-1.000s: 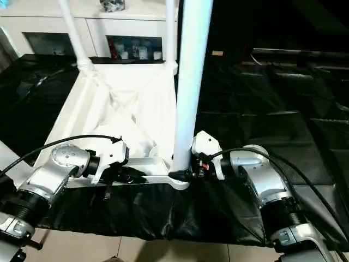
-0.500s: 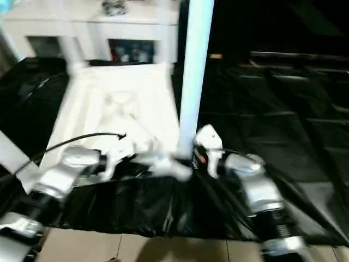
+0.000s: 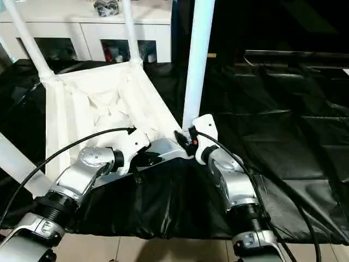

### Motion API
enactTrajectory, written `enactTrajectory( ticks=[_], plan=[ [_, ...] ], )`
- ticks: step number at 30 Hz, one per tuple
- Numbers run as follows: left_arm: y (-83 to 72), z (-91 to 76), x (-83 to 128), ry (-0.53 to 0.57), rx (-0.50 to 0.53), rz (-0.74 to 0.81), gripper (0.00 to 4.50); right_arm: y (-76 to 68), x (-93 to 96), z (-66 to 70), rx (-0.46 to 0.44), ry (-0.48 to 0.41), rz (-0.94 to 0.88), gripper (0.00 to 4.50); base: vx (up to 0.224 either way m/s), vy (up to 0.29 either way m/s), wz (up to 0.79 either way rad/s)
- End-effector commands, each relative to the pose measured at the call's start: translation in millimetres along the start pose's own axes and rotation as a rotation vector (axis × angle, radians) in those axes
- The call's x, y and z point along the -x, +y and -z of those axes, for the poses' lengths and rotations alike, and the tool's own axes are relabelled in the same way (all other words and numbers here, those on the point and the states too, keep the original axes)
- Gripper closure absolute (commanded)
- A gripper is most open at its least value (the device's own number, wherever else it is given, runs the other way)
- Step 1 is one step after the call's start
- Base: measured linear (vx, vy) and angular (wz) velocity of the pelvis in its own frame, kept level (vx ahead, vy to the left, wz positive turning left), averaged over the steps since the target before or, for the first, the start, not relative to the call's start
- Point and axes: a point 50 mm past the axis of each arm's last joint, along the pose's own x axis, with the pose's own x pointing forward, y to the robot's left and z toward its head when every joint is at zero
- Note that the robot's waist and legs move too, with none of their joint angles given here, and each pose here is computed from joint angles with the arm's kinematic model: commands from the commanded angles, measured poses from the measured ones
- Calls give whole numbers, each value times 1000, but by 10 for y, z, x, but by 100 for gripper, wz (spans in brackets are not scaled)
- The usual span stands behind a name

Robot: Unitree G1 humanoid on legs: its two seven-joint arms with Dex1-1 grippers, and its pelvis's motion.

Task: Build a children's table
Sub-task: Rotate leg to tighten

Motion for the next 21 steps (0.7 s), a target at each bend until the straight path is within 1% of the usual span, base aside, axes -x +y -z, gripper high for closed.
enactTrajectory(
  ticks=[1, 2, 3, 4, 5, 6, 8, 10, 12, 13, 19, 21],
  plan=[
    [-100, -234, -93, -107, -76, 56, 450, 468, -70, 168, -29, 57, -316, 135, 0, 0, 0],
    [-85, -210, -51, -106, -84, 78, 450, 398, 6, 200, -7, 83, -359, 128, 0, 0, 0],
    [-80, -201, -34, -107, -84, 88, 450, 367, 36, 212, -1, 93, -374, 118, 0, 0, 0],
    [-67, -185, 1, -110, -85, 109, 450, 304, 99, 231, 13, 114, -408, 103, 0, 0, 0],
    [-53, -168, 30, -108, -83, 123, 450, 253, 151, 243, 25, 132, -436, 103, 0, 0, 0],
    [-25, -135, 68, -89, -83, 132, 450, 193, 212, 254, 48, 157, -471, 93, 0, 0, 0],
    [4, -106, 120, -79, -92, 155, 450, 120, 291, 264, 91, 195, -524, 84, 0, 0, 0],
    [12, -98, 143, -81, -94, 171, 450, 91, 321, 266, 114, 214, -548, 51, 0, 0, 0],
    [16, -89, 173, -86, -96, 197, 450, 45, 345, 266, 163, 236, -562, 48, 0, 0, 0],
    [12, -73, 214, -91, -101, 245, 450, -16, 368, 256, 222, 260, -592, 46, 0, 0, 0],
    [-6, -25, 274, -71, -117, 330, 450, -48, 375, 201, 223, 280, -693, 46, 0, 0, 0],
    [-1, -22, 279, -67, -121, 334, 450, -52, 370, 198, 224, 283, -700, 80, 0, 0, 0]
  ],
)
